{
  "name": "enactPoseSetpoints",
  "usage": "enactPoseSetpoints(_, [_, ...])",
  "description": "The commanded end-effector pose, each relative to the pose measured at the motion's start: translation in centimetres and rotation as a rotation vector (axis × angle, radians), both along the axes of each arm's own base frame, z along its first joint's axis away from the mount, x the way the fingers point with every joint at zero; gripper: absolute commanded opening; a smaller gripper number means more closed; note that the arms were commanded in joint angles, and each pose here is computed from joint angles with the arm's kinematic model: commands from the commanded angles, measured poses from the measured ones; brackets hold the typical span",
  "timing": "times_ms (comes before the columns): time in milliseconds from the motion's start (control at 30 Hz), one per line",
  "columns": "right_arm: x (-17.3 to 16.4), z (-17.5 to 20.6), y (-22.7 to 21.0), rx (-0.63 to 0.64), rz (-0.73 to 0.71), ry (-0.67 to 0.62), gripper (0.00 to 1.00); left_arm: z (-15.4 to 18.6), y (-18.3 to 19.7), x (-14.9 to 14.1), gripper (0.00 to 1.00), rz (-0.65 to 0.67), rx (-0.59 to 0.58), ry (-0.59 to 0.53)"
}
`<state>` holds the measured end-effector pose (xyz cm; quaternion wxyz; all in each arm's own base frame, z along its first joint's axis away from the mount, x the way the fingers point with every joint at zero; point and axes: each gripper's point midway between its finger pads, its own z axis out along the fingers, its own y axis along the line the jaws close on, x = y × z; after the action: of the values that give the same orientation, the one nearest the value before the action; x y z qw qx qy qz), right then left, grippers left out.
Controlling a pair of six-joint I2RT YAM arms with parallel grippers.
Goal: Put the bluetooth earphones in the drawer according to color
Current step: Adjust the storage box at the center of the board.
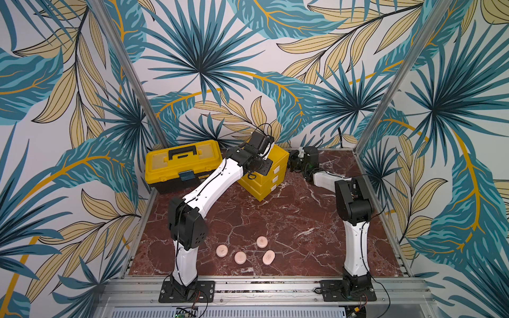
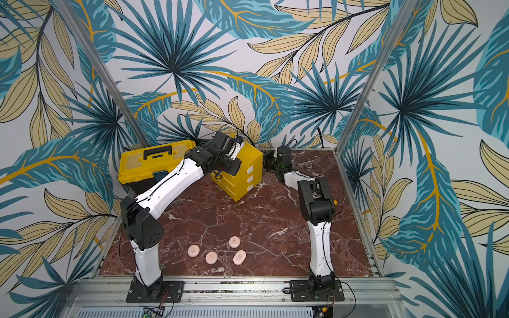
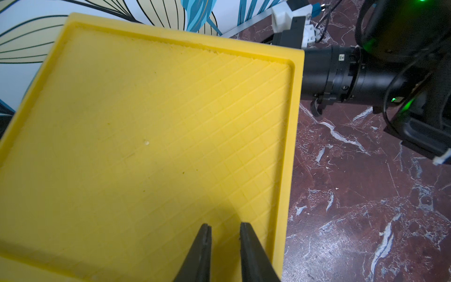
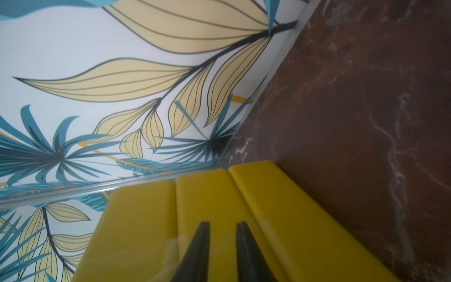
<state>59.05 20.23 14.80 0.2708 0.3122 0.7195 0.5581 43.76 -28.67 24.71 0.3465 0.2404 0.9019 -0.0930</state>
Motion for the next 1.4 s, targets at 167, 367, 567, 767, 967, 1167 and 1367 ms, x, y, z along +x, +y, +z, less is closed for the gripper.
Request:
enactPoseSetpoints(167, [-6.6,2.6,3.3,0.03,0.172,-0.065,0.25,-3.7,1.1,-1.5,0.25,-0.006,0.078,0.136])
enactPoseSetpoints(367, [-9.4,3.7,1.8,-0.01,0.124,-0.093,0.26,-4.3,1.2,-1.7,0.25,-0.009,0.082,0.145])
enactPoseSetpoints(567, [-13.4,4.2,-2.9,-0.238,-0.036,-0.052,0.36,-4.7,1.3,-1.9,0.25,-0.011,0.085,0.15])
enactPoseSetpoints(767, [-19.5,2.6,-4.5,-0.234,-0.131,0.006,0.4,-5.0,1.0,-1.9,0.25,-0.012,0.074,0.157])
enactPoseSetpoints(967, [-22.4,-1.3,0.9,-0.085,-0.085,-0.002,0.44,-5.6,0.9,-1.8,0.24,-0.011,0.075,0.173])
enactPoseSetpoints(1167, [-21.8,-4.9,3.2,0.078,-0.129,-0.007,0.46,-5.9,0.9,-2.0,0.24,-0.015,0.075,0.188])
enactPoseSetpoints(1367, [-21.4,-6.8,4.4,0.112,-0.159,-0.015,0.48,-6.0,0.8,-2.0,0.24,-0.018,0.075,0.188])
